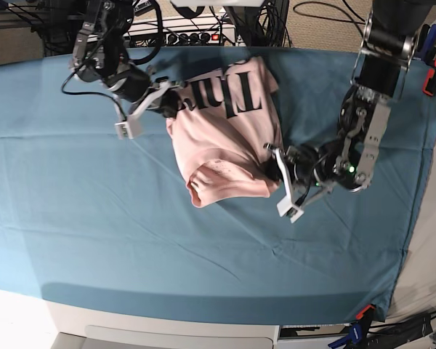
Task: Fold the T-shirt properly
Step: 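Lift and rotate the folded shirt with both grippers, setting it down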
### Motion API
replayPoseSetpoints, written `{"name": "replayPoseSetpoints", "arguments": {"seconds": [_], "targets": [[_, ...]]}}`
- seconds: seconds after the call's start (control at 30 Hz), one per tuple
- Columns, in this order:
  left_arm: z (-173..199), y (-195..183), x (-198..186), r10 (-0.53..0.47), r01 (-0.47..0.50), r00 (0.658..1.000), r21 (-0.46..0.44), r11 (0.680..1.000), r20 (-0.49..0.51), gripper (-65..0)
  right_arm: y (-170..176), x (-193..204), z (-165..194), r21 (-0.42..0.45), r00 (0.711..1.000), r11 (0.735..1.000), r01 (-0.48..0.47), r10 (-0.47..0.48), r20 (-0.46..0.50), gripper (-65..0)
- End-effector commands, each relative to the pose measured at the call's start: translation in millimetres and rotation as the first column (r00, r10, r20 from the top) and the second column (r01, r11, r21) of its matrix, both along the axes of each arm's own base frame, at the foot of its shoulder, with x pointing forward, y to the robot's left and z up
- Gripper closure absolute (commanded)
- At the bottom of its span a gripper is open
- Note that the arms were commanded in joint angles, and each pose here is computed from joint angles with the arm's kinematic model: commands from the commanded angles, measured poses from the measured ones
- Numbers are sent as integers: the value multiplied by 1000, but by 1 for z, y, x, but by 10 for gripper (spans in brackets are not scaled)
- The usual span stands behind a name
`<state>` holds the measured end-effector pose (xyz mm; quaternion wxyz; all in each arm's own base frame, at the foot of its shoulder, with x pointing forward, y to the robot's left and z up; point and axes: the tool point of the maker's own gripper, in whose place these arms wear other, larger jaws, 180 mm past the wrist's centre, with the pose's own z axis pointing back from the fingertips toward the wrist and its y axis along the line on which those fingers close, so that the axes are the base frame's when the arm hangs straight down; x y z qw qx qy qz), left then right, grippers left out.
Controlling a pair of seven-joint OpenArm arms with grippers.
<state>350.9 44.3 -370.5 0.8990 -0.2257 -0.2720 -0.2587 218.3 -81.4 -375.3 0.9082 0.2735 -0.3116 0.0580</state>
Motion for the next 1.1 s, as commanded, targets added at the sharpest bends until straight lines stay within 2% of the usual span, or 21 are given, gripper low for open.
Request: {"name": "replayPoseSetpoints", "arguments": {"seconds": [0.0,0.17,0.3,0.5,0.63,0.73,0.77,0.83,0.9,0.93,0.97,1.07], "targets": [[21,-1,20,5,-4,998,-18,1000,69,0,12,1,9,31,999,999,-32,31,33,0],[27,-3,37,-1,1,997,-2,1000,78,0,46,-8,6,34,992,991,-127,126,28,0],[24,-6,43,9,-9,998,-3,1000,60,0,63,-10,6,23,986,986,-165,164,41,0],[17,-3,43,15,-15,999,14,1000,47,0,45,-4,-3,-71,990,989,-132,134,36,0],[15,0,44,15,-17,999,36,999,52,0,35,-2,-3,-79,994,992,-102,105,39,0],[15,0,44,15,-17,998,36,999,53,0,38,-3,-2,-80,992,990,-117,121,44,0],[15,0,44,15,-17,998,36,999,53,-45,38,-3,-2,-79,991,989,-121,125,48,0],[15,0,44,15,-17,998,37,999,53,-174,39,-2,-1,-79,990,989,-127,132,56,-15],[14,2,45,15,-19,998,54,998,58,-267,39,0,1,-75,989,989,-124,129,73,-162],[13,4,45,16,-20,998,64,998,61,-287,39,1,2,-71,989,990,-119,125,83,-223],[13,4,45,16,-20,998,68,997,63,-290,39,3,4,-68,988,991,-114,120,92,-254],[15,9,50,20,-27,997,92,995,77,-289,39,10,8,-68,987,992,-108,116,116,-258]]}}
